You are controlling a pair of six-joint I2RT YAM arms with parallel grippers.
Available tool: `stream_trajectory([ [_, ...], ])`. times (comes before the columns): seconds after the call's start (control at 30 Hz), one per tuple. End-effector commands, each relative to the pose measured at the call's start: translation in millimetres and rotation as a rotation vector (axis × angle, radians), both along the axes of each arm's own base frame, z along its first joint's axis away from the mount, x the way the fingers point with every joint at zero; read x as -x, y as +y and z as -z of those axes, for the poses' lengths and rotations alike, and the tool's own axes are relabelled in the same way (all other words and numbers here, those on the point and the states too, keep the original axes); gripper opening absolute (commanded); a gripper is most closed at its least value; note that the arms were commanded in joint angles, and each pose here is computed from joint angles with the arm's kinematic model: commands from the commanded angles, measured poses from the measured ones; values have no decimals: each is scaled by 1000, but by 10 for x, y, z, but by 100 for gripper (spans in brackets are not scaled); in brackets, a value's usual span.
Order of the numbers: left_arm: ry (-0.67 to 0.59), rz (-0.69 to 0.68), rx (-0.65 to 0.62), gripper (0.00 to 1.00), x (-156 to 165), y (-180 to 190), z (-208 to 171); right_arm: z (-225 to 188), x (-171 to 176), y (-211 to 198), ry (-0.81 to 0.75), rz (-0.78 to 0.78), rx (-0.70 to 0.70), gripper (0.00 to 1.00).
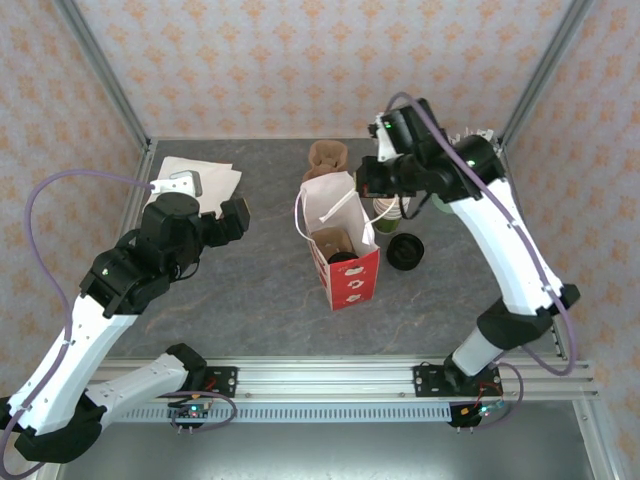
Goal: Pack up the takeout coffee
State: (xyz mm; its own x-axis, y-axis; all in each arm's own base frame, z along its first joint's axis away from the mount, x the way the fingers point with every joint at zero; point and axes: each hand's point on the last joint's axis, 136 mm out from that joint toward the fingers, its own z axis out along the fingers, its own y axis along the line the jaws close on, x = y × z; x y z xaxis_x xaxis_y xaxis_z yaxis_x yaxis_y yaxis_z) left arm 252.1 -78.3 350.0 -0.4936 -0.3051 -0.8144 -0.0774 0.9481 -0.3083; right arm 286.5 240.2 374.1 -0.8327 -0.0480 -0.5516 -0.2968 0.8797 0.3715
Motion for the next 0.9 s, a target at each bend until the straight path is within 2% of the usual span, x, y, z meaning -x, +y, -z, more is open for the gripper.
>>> stream_trajectory([
  [0.0, 26, -14, -18, 100, 6, 31, 84, 99, -40, 22, -16, -11, 96, 5],
  [0.23, 68, -20, -86, 100, -18, 63, 207, 598, -186, 233, 80, -49, 214, 7],
  [0.43, 83, -15, -99, 100, -37, 49, 268, 858, -245, 407, 135, -85, 213, 7],
  [0.53, 87, -9, -96, 100, -45, 29, 284, 988, -262, 428, 157, -97, 239, 11],
  [0.67, 94, 4, -94, 100, -56, -1, 294, 1007, -327, 440, 150, -96, 251, 26],
  [0.87, 106, 21, -79, 100, -76, -35, 280, 583, -468, 325, 32, -48, 212, 42],
])
